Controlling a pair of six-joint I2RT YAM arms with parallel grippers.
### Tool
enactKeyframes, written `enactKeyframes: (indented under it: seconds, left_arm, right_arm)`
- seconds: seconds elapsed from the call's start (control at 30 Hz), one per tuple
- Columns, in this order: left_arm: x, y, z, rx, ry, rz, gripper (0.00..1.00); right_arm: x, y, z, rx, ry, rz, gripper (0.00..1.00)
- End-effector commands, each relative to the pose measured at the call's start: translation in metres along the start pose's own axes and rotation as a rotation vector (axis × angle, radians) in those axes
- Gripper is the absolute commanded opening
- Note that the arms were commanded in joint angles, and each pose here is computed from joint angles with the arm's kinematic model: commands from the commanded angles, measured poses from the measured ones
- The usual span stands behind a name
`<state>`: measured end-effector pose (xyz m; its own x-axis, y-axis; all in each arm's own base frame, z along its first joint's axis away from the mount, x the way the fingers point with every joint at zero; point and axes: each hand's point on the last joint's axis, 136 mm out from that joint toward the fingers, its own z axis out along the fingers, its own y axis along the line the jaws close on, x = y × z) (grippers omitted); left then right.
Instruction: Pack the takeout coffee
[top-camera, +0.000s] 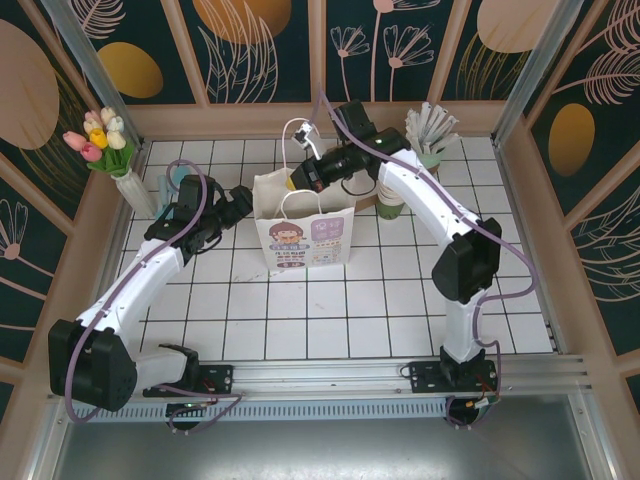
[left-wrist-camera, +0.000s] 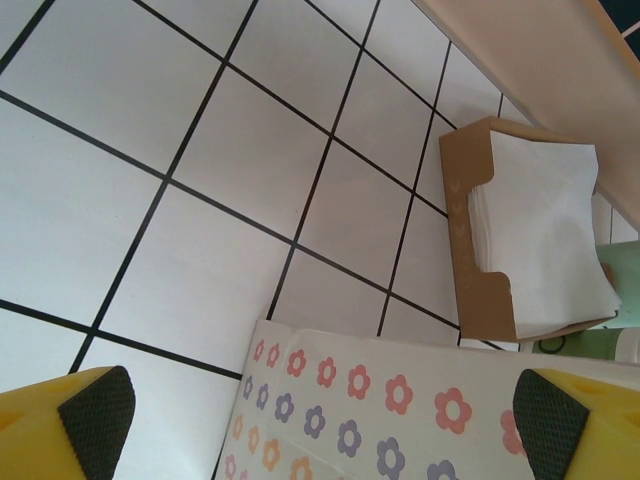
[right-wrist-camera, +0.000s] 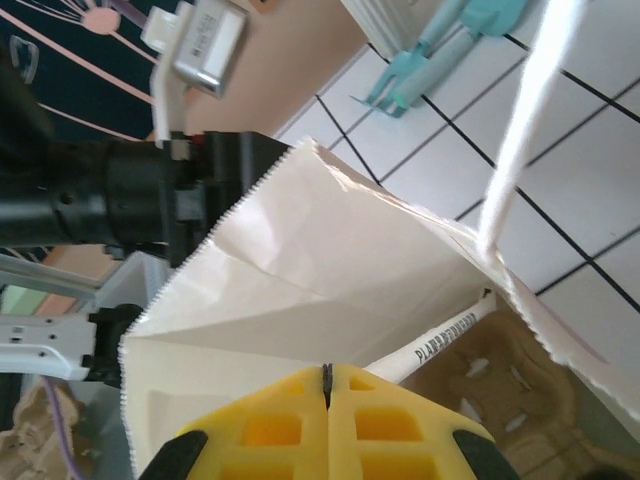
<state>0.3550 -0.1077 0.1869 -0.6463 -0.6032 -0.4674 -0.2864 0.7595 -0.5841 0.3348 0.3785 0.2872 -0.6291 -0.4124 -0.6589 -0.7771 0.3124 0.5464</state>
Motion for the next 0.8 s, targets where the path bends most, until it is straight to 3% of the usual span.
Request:
enactKeyframes:
  seconds: [0.0, 0.2, 0.47, 0.77]
  left_arm:
    - [-0.009, -0.010, -0.009, 0.039, -0.029, 0.022, 0.98]
    - [-0.025, -0.017, -0.025, 0.032, -0.088, 0.048, 0.99]
    - [-0.047, -0.020, -0.064, 0.058, -0.238, 0.013, 0.99]
    - [-0.049, -0.051, -0.087, 0.195, -0.241, 0.129, 0.99]
  right_arm:
    - [-0.003, -0.008, -0.004, 0.080, 0.001, -0.041, 0.00]
    - [0.009, -0.025, -0.004, 0.164, 0.031, -0.023, 0.00]
    - [0.020, -0.042, -0.010, 0.275, 0.060, -0.020, 0.10]
    - [0.034, -0.056, -0.034, 0.449, 0.109, -0.023, 0.24]
